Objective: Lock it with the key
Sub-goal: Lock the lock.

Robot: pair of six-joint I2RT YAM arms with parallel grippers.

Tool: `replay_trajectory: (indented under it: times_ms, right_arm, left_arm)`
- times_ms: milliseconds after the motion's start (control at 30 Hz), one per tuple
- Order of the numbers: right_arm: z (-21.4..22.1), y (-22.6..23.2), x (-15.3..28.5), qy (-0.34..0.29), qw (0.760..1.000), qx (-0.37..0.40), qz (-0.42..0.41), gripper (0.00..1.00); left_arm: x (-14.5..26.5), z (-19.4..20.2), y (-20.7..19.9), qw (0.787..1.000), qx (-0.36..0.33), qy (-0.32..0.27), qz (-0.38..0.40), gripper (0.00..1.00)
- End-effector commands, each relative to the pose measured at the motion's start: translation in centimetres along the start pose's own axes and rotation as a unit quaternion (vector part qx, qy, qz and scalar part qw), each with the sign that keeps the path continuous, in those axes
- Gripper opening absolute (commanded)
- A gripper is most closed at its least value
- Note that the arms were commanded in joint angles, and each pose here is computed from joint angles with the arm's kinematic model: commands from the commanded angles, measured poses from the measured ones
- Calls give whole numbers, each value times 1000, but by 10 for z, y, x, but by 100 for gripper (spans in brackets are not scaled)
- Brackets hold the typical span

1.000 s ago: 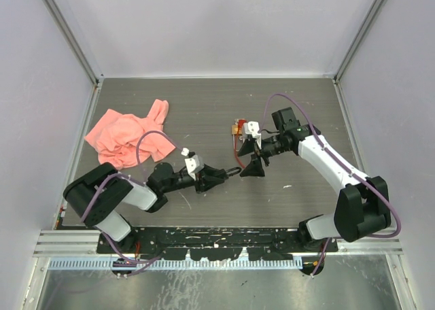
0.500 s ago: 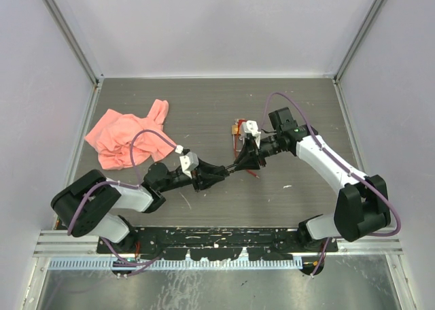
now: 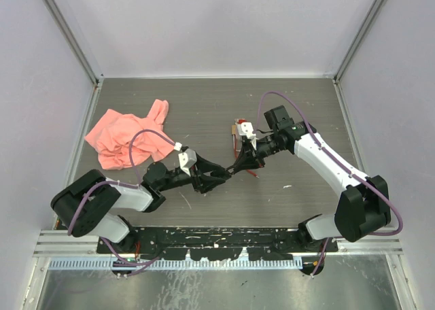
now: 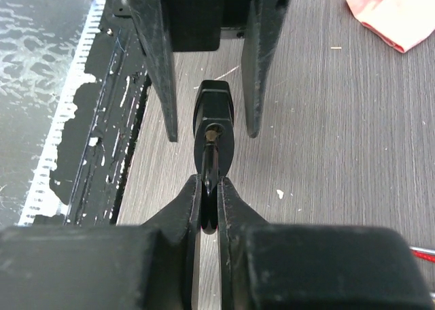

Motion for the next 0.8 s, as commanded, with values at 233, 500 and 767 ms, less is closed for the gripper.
replay_trajectory:
  times_ms: [233,500,767]
  right_arm:
    - [-15,-7,2,10,999,36,10,1]
    - [-4,-6,-6,35,998,51,10,1]
    - [1,-10,-6,48,997,54,18,1]
  left_arm:
    - [-7,-18,1,999,23,3,37,80]
    - [-20,1,9,994,36,79,64,70]
    - [-22,23,15,989,62,107,74,60]
Point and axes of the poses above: each gripper's point midway between its finger pads, its own x axis back along the fingers, its own y axis along the line the jaws close on, z = x × y, the point moved 3 cm from there along x, back along the fingers, and after that the axes turned 14 degrees about x, right-handed, at the moved point
